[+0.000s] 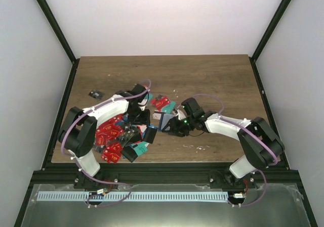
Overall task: Put the credit cards into the card holder
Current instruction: Pick up the credit card from the center of the board.
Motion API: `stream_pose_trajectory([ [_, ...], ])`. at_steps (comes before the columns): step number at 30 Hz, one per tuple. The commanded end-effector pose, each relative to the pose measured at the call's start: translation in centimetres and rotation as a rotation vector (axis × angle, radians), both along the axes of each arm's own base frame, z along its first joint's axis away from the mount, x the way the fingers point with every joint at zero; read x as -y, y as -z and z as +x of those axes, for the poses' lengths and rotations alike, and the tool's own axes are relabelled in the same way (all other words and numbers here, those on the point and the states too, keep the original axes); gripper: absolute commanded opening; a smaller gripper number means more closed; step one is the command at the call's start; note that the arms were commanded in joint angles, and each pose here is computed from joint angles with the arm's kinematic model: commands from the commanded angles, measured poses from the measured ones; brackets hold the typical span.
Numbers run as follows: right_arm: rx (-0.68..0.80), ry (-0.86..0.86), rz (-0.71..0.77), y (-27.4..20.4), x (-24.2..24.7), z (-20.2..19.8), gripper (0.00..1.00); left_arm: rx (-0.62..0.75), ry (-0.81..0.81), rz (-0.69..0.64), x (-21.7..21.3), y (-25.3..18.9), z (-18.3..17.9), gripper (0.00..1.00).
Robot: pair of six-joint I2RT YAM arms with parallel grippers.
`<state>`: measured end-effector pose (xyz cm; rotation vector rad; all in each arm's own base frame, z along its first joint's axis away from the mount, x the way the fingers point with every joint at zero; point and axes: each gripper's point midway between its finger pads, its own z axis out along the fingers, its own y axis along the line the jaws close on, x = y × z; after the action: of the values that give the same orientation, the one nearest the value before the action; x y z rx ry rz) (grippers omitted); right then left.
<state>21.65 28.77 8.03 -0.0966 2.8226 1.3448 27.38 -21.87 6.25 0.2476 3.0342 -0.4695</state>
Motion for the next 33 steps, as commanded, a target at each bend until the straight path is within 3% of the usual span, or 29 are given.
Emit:
stream_pose_trajectory([
  [1,0.028,0.040,0.089,-1.6,-3.1,-0.3,0.44,-0.014,0.054,0.021,-0.9,1.3,-1.2,0.45],
  [9,-0.054,0.086,0.059,0.7,-6.4,-2.0,0.44,-0.046,0.069,0.007,-1.0,2.9,-2.0,0.48],
  [22,-0.215,0.146,-0.003,5.7,-7.0,-2.7,0.43,-0.106,0.094,-0.011,-0.6,4.7,-1.9,0.54],
  [33,-0.296,0.197,-0.001,8.0,-6.8,-3.0,0.39,-0.252,0.040,-0.099,-0.5,6.5,-5.8,0.53],
])
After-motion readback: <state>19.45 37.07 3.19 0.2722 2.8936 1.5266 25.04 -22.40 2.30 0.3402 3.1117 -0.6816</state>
